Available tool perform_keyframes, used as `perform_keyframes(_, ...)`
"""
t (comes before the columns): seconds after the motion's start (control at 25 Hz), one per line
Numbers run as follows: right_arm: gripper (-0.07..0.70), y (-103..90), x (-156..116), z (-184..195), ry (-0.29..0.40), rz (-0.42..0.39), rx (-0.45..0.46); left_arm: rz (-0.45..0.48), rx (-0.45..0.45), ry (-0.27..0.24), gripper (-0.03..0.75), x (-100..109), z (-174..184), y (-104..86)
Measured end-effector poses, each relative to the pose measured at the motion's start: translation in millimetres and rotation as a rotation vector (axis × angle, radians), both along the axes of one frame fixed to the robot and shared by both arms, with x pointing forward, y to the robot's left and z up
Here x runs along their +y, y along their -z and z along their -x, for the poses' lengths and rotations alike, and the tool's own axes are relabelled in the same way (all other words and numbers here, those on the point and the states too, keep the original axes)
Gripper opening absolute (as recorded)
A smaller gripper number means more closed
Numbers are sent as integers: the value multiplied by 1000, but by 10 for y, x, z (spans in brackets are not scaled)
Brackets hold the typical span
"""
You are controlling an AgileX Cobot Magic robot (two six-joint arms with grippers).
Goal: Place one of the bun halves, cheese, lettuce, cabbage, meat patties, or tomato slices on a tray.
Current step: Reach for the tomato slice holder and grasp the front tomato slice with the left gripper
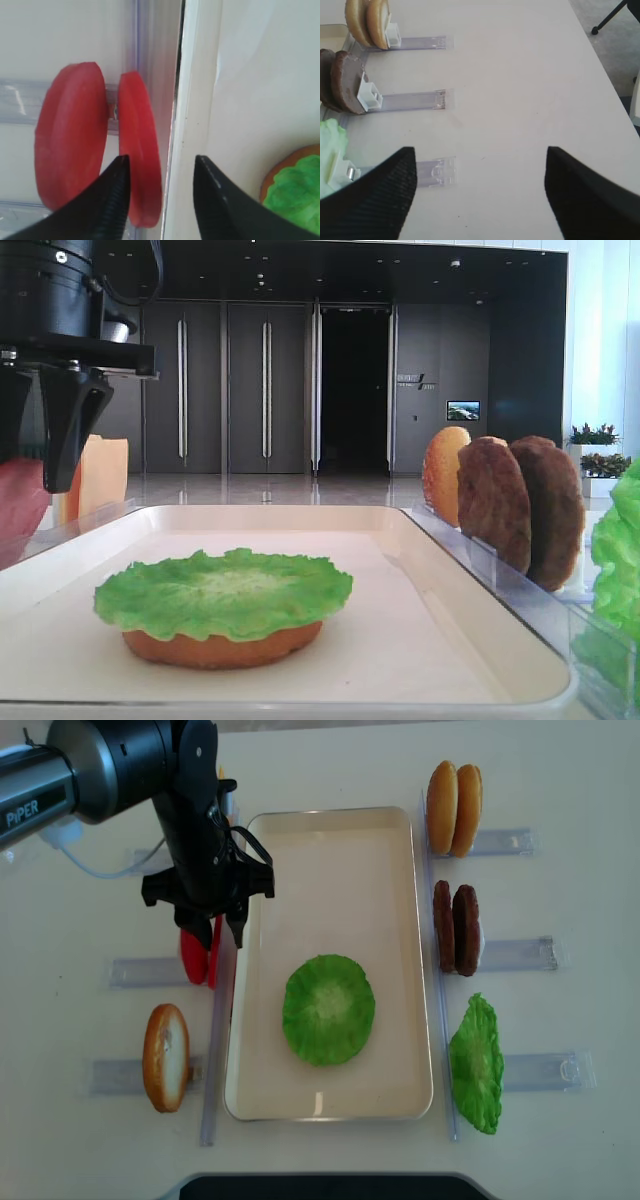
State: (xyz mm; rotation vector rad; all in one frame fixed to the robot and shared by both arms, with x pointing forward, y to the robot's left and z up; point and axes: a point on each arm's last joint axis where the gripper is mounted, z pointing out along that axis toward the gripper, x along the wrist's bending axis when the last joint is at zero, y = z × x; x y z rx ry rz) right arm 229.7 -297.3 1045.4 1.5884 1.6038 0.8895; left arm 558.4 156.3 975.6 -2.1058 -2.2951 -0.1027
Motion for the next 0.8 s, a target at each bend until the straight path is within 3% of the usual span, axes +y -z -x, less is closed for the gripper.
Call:
perform_keyframes(0.28, 534, 0, 0, 0, 0, 0, 0, -20, 13, 4, 230, 18, 11, -1)
perform_keyframes(0.56, 534, 0, 0, 0, 0, 0, 0, -40, 16, 11, 64, 35, 12, -8)
perform_keyframes(0.8, 534, 0, 0, 0, 0, 0, 0, -42, 16, 11, 63, 39, 18, -21)
